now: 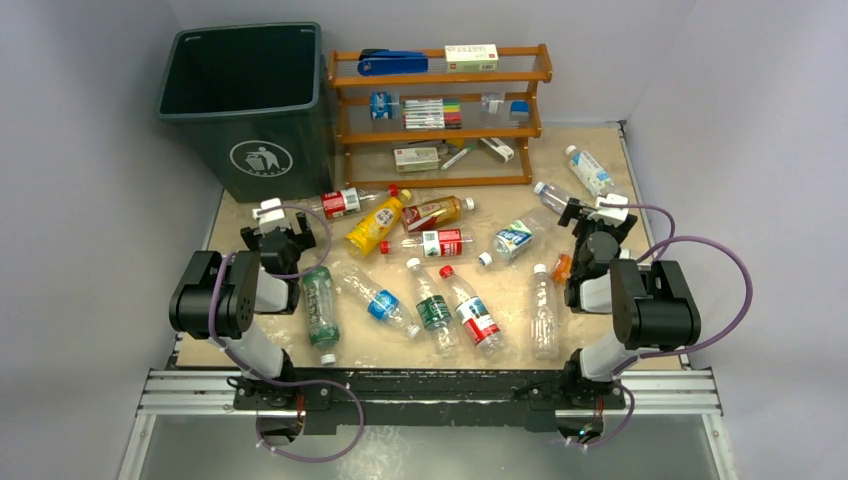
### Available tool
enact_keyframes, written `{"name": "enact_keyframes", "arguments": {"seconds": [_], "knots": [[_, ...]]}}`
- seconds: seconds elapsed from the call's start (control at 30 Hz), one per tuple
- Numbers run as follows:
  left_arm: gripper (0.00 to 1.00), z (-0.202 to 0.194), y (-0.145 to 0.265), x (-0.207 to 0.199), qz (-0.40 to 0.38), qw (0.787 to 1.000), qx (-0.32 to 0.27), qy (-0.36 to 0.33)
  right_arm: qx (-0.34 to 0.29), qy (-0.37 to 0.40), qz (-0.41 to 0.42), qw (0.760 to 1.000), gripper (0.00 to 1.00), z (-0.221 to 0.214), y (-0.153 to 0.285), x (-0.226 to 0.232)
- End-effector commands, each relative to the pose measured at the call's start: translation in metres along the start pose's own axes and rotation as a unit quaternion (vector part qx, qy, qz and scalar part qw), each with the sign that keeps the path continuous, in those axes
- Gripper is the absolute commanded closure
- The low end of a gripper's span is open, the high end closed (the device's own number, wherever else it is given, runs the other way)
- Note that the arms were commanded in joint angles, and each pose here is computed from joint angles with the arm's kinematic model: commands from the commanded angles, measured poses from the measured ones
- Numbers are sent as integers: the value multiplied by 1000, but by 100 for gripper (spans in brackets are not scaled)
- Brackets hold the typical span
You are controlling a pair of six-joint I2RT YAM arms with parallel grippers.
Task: Put the plastic bottles in the bin
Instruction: Pick up the plastic bottle at the center of the board.
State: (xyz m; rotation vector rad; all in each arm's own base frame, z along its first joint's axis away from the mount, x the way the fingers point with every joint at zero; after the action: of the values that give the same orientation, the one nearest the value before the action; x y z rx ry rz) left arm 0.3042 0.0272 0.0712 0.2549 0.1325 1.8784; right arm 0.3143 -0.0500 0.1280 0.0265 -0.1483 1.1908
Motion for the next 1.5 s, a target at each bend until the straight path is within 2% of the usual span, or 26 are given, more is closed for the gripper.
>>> {"name": "enact_keyframes", "arguments": {"seconds": [0.0, 0.6, 0.83, 1.03, 1.13, 1.33, 1.47], "knots": [[1, 13, -5, -2, 2, 1000, -28, 10, -39, -5, 1, 999, 0, 15, -4, 2], [1, 16, -5, -2, 8, 999, -33, 13, -42, -6, 2, 999, 0, 15, -3, 2], [1, 35, 0, 1, 17, 999, -27, 16, -82, -13, 27, 996, 0, 61, 17, 4], [1, 77, 19, -2, 27, 998, -55, 21, -106, -30, 88, 990, 0, 114, 28, 19], [1, 104, 30, -4, 6, 997, -71, 34, -105, -49, 120, 986, 0, 142, 36, 27], [1, 171, 53, -16, -105, 984, -136, 53, -94, -119, 166, 974, 0, 200, 62, 39], [1, 204, 67, -22, -152, 975, -138, 89, -65, -163, 188, 966, 0, 232, 76, 47]]}}
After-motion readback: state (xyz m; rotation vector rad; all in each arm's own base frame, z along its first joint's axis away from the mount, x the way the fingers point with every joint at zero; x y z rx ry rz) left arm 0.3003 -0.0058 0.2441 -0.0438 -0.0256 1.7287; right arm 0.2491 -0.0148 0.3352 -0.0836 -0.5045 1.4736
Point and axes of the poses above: each gripper's point midway between its finger pads, its own y axis back along the fingers, its own x axis along the line the jaws close on, z = x × y, the point moved 8 cm from there along y, back along the fingers, and after that the axes turned 8 degrees about -y, right-handed, at the moved point
